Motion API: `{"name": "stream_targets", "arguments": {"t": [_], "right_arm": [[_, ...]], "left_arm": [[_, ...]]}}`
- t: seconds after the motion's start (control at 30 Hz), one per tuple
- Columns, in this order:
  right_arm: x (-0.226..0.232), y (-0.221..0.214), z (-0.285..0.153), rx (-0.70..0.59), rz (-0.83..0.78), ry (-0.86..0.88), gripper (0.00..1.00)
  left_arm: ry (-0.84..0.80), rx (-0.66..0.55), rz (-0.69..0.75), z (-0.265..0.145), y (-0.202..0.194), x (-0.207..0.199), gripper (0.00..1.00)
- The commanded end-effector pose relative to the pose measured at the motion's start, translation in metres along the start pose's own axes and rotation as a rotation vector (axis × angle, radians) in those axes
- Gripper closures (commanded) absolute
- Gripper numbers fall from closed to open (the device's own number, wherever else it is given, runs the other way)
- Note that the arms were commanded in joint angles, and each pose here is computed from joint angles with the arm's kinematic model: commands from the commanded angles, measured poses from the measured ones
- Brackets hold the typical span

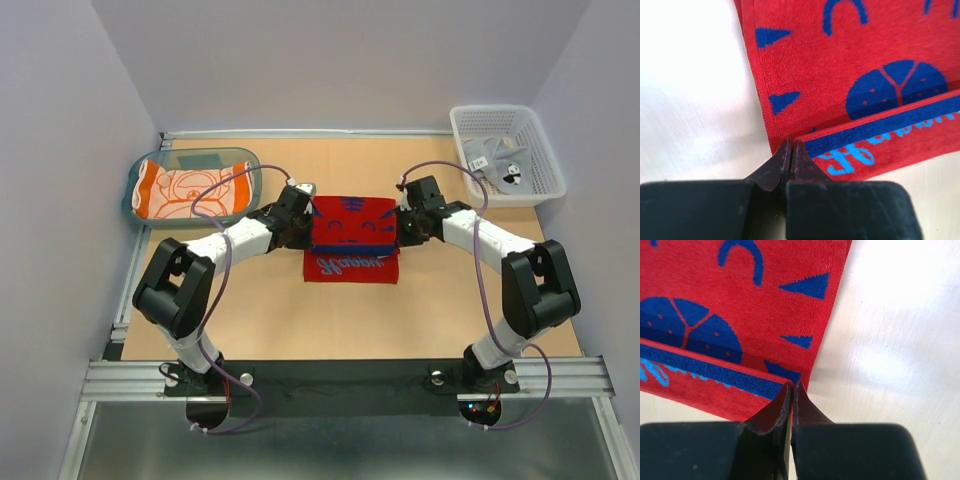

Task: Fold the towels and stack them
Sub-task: Fold the towel

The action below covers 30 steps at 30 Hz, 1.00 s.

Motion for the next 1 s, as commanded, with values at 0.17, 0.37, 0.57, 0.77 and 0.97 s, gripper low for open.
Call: {"name": "stream_targets", "arguments": {"t": [0.17, 0.37, 0.57, 0.77, 0.97], "right_arm": [[0.000, 0.038, -0.044, -0.167, -0.047, -0.036, 1.00], [0.006, 0.040, -0.067, -0.204, -0.024, 0.014, 0.99], [0.013, 0.020, -0.078, -0.188, 0.018, 0.088, 1.00], [0.008, -0.009, -0.064, -0.106, 0.036, 0.082, 1.00], [-0.003, -0.033, -0.030, 0.000, 0.045, 0.014, 1.00]], "left_arm": [[0.012, -0.110, 0.061, -0.040, 0.043, -0.007, 1.00], [0.039, -0.152, 0.044, -0.064, 0.050, -0.006, 1.00], [-0.005, -0.147, 0.015, -0.077, 0.036, -0.006, 1.00], [-0.005, -0.099, 0.010, -0.058, 0.004, 0.004, 1.00], [-0.037, -0.008, 0.006, -0.024, -0.030, 0.000, 1.00]]}}
Point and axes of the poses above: each gripper's point midway between its finger pads, its own z axis out along the fingers, its own x axis along the line the jaws close on, y = z × x, the point moved 8 cm from there along -z, back along the fingers, and after that the axes turned 1 degree about -z, right-handed, at the moved point
